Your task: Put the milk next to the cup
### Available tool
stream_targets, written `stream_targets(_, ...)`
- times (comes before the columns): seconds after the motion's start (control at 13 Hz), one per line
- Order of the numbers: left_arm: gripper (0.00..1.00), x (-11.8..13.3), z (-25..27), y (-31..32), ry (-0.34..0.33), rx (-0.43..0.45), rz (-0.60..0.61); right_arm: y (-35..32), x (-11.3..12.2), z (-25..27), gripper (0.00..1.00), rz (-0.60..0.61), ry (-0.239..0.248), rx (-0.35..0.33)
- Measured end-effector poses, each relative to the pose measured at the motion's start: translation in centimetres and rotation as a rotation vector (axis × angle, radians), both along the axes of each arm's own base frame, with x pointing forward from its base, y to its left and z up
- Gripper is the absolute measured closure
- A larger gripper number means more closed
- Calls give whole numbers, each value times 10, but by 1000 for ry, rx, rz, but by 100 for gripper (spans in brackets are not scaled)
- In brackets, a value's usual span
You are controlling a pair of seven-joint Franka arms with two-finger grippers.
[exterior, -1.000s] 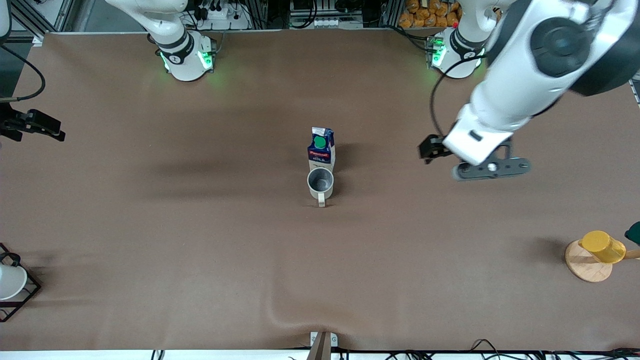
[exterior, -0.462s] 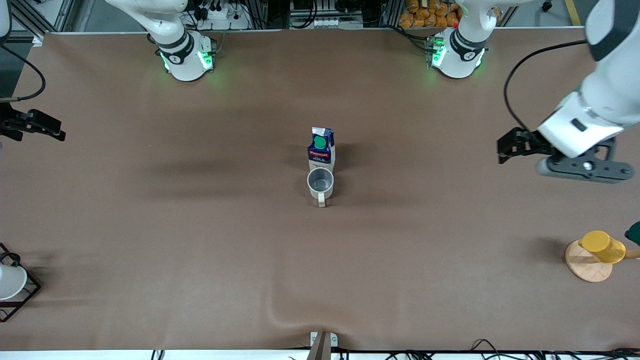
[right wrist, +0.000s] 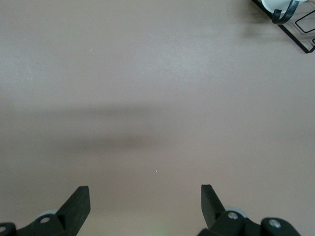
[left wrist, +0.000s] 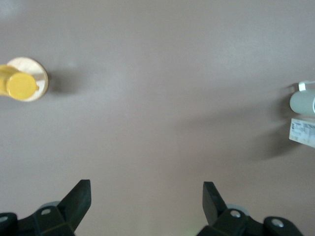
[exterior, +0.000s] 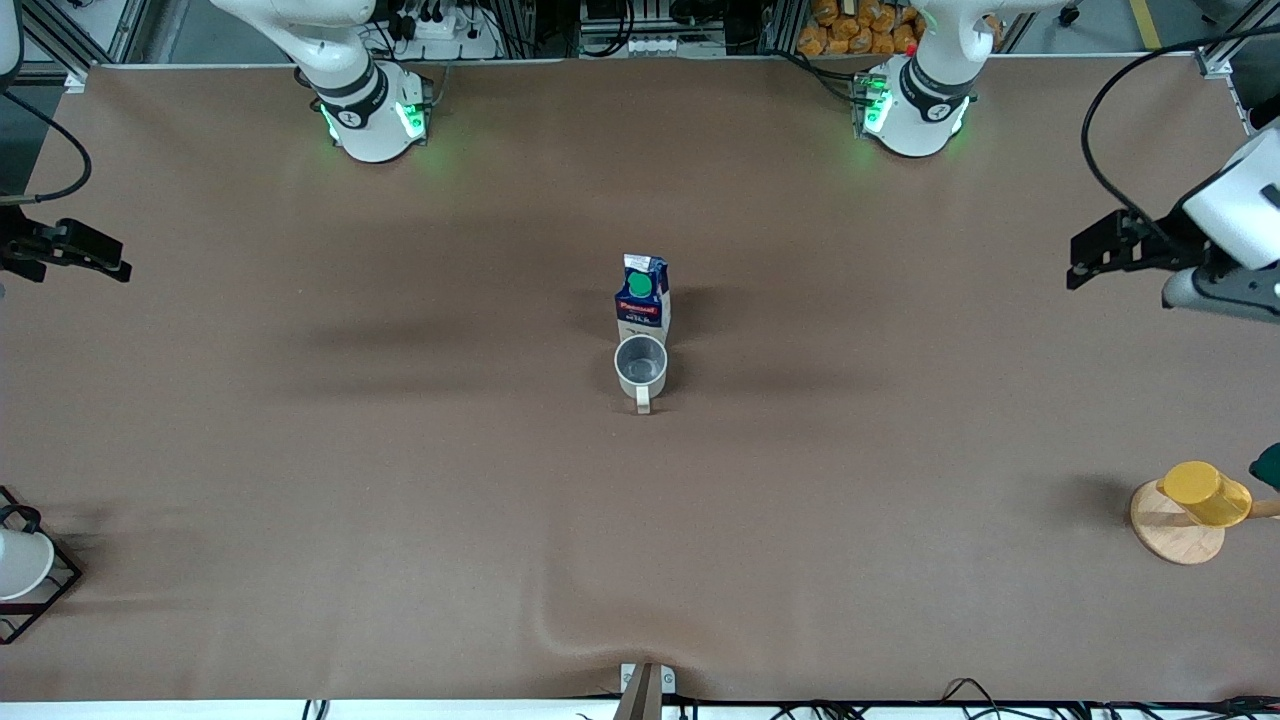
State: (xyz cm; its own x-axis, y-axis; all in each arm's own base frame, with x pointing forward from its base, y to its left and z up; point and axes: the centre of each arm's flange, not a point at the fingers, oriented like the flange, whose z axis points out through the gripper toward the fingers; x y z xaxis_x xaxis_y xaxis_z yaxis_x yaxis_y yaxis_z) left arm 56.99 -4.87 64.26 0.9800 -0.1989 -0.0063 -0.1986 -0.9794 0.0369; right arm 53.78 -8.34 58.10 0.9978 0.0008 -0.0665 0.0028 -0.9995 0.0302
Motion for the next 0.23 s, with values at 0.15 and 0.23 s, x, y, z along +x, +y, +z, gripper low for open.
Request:
stream_targets(0.15,0,-15,15,4,-4,1,9,0,0,-1,0,-1,2,0)
stream_targets(0.23,0,-21,18,5,-6,3,9,0,0,-1,0,-1,2,0)
